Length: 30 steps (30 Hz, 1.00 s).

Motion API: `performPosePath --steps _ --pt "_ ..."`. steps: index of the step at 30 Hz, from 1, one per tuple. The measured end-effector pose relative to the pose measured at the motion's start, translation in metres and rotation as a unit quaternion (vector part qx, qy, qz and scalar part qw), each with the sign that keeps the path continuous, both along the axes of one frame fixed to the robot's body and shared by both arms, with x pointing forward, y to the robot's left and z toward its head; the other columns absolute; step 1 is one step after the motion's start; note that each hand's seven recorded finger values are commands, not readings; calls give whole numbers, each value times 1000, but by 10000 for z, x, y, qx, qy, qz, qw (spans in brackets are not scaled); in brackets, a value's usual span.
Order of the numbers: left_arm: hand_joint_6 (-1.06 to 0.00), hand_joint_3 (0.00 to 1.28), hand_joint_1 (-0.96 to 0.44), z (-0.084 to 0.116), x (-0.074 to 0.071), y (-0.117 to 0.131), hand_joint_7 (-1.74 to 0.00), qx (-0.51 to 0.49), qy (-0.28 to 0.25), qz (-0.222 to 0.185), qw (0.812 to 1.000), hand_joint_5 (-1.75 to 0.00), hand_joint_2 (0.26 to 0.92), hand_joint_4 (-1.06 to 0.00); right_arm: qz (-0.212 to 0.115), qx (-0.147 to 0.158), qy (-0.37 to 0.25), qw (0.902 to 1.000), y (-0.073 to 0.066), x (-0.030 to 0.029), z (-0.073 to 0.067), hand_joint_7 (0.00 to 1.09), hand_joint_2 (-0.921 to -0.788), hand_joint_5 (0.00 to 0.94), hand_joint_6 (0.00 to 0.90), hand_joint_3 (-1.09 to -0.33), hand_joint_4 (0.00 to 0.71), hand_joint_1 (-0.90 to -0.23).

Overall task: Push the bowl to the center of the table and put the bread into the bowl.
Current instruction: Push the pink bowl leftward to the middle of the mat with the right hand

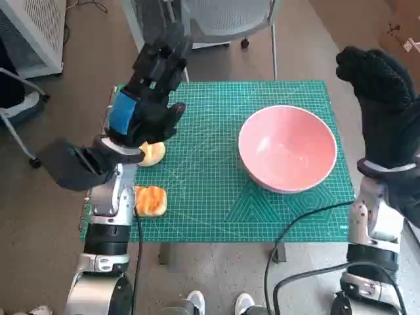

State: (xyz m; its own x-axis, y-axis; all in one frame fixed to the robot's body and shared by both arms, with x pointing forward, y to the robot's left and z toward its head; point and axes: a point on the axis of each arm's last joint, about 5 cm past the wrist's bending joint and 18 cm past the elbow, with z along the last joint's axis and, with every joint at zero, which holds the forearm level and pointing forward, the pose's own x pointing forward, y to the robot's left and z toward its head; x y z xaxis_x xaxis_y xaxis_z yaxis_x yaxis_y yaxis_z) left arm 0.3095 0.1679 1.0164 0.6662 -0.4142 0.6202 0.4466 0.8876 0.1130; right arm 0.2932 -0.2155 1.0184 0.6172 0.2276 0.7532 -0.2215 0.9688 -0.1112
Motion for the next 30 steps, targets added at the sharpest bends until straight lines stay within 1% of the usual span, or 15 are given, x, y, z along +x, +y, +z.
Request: performPosePath --steps 12,22,30 --pt "1 493 -604 -16 11 0 -345 29 46 -38 10000 1 836 1 -26 2 72 10000 -20 -30 -25 1 -921 1 418 -723 265 -614" --pt "1 486 -614 -3 16 -5 -345 45 22 -65 10000 1 839 1 -63 38 73 9999 -24 -56 -16 1 -921 1 418 -721 266 -619" --pt "1 480 -616 -23 24 -2 -345 66 70 -94 9999 1 842 1 -87 58 106 9999 -30 -67 -20 1 -921 1 419 -714 266 -654"
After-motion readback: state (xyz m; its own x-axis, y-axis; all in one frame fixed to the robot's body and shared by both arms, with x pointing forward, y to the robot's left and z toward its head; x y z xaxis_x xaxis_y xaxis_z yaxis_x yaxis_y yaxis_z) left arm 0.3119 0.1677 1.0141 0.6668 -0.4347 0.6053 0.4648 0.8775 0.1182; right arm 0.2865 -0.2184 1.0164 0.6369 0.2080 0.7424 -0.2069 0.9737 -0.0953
